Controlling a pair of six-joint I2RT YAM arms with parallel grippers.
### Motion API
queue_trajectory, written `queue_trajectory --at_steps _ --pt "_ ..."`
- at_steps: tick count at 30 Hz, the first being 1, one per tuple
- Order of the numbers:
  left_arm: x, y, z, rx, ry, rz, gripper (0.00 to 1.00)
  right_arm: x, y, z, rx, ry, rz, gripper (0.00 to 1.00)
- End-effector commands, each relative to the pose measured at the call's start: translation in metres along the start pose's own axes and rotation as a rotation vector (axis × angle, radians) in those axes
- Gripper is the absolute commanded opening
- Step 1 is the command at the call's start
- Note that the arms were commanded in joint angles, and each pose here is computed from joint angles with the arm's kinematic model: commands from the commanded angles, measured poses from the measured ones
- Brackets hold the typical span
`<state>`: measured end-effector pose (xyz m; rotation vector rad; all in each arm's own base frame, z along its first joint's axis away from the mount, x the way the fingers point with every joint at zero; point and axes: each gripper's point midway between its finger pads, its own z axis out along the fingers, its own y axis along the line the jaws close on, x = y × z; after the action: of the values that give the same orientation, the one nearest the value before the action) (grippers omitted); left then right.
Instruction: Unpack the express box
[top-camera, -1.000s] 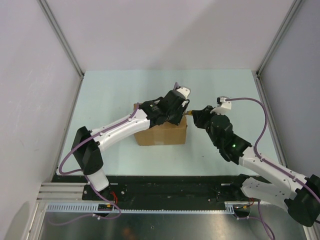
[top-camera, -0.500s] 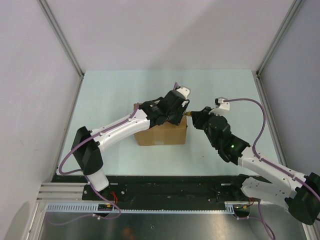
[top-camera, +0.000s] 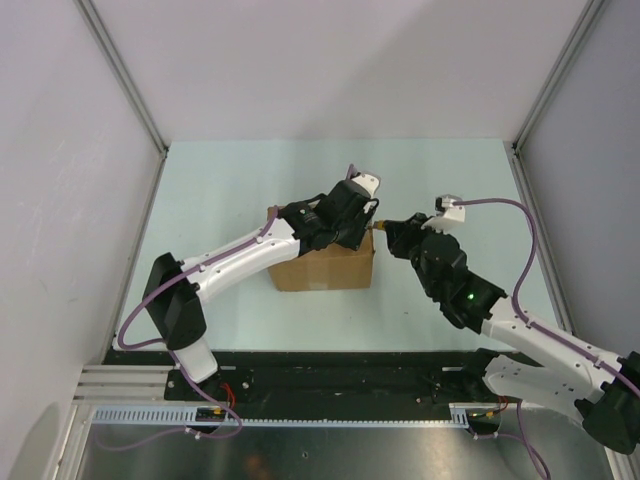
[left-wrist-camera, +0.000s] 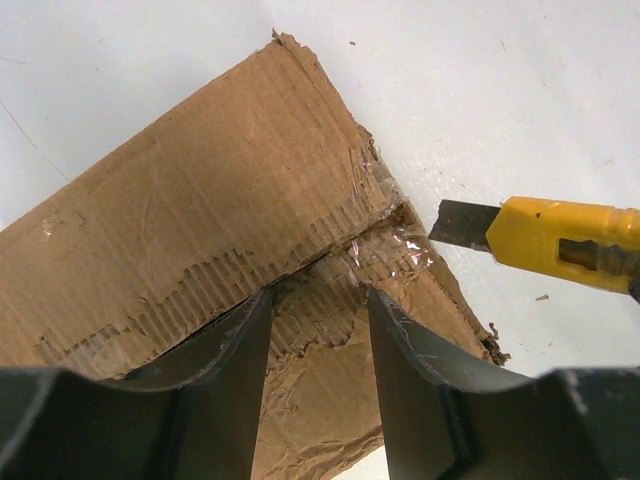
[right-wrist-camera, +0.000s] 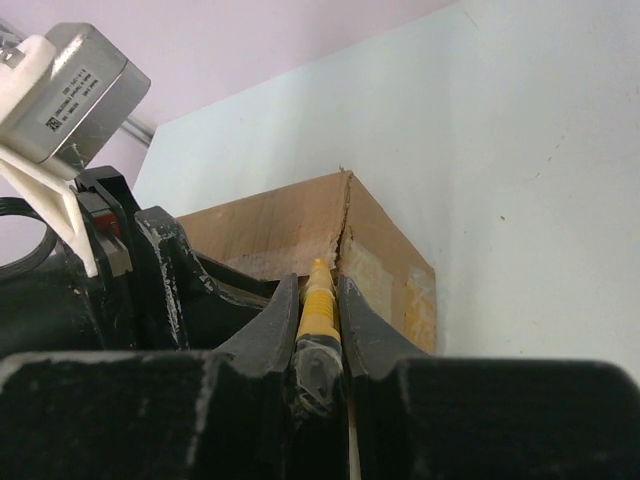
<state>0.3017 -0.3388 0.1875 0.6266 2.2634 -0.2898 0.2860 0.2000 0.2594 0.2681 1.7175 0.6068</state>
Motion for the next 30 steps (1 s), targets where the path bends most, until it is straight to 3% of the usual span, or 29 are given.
queue_trajectory --at_steps 1,15,30 --pt "0.004 0.004 -0.003 -0.017 0.007 -0.009 0.49 -0.018 0.009 0.0 0.003 -0.042 0.017 0.0" --pt "0.003 0.005 -0.005 -0.02 0.002 -0.008 0.49 0.002 0.003 0.004 0.042 0.004 -0.017 0.0" --pt "0.006 0.005 -0.007 -0.011 0.007 -0.006 0.5 0.003 0.015 0.02 -0.003 -0.061 -0.097 0.0"
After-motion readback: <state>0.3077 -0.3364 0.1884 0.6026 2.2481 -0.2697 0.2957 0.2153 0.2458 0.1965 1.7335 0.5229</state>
